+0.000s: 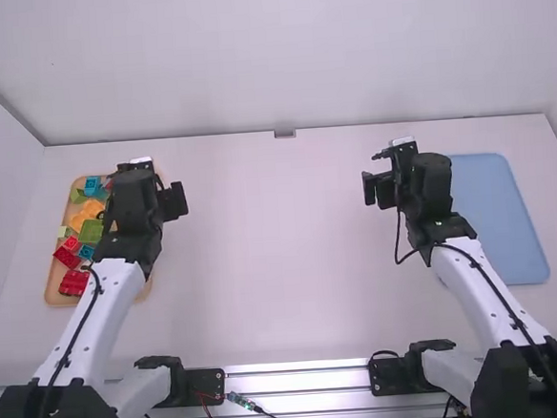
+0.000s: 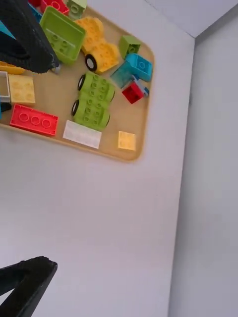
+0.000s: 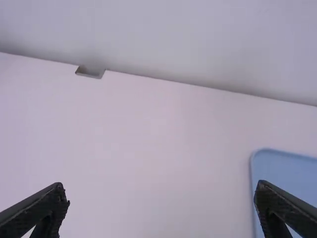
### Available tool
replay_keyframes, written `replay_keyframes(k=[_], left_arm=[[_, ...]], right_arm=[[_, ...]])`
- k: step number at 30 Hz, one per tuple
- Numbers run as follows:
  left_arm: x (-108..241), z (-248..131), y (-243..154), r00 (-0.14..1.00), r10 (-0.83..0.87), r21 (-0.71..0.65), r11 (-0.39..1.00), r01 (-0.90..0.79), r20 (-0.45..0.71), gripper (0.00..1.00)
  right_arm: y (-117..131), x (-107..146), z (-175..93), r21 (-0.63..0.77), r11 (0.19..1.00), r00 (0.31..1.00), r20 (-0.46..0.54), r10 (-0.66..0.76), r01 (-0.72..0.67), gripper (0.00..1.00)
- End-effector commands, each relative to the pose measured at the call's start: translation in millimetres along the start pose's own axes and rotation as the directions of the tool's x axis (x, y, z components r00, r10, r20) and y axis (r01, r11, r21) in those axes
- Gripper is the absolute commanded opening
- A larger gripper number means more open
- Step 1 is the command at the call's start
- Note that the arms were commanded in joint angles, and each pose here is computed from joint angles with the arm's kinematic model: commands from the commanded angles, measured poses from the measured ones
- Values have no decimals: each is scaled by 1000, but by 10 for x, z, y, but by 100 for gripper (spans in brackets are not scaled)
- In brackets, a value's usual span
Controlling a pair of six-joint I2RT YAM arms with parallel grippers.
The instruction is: Assemble lego blocks to make yellow taxi
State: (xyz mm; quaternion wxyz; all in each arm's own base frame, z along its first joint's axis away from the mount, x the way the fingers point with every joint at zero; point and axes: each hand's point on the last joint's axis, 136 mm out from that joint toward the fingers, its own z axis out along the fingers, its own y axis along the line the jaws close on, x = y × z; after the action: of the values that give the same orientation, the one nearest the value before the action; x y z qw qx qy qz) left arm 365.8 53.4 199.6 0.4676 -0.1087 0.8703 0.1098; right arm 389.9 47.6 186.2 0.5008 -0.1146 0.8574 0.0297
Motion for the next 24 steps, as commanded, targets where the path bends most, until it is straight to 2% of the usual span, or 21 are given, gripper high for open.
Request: replay_keyframes(k=[1, 10, 17, 24], left_arm=[[-103, 22, 211, 999, -44, -38, 998, 44, 15, 99], [-158, 95, 802, 989, -146, -3, 989, 146, 39, 99], [-197, 64, 1270, 985, -149, -60, 986, 154, 84, 99], [-171, 203, 1572, 990, -142, -70, 988, 141, -7, 99]], right_arm=[[-19, -85, -12, 5, 1000, 1000, 17, 13, -13, 99], [-62, -112, -19, 12, 998, 998, 17, 61, -61, 99], [-83, -127, 133, 6, 998, 995, -81, 66, -66, 99], [-101, -196, 344, -4, 998, 991, -113, 69, -70, 99]])
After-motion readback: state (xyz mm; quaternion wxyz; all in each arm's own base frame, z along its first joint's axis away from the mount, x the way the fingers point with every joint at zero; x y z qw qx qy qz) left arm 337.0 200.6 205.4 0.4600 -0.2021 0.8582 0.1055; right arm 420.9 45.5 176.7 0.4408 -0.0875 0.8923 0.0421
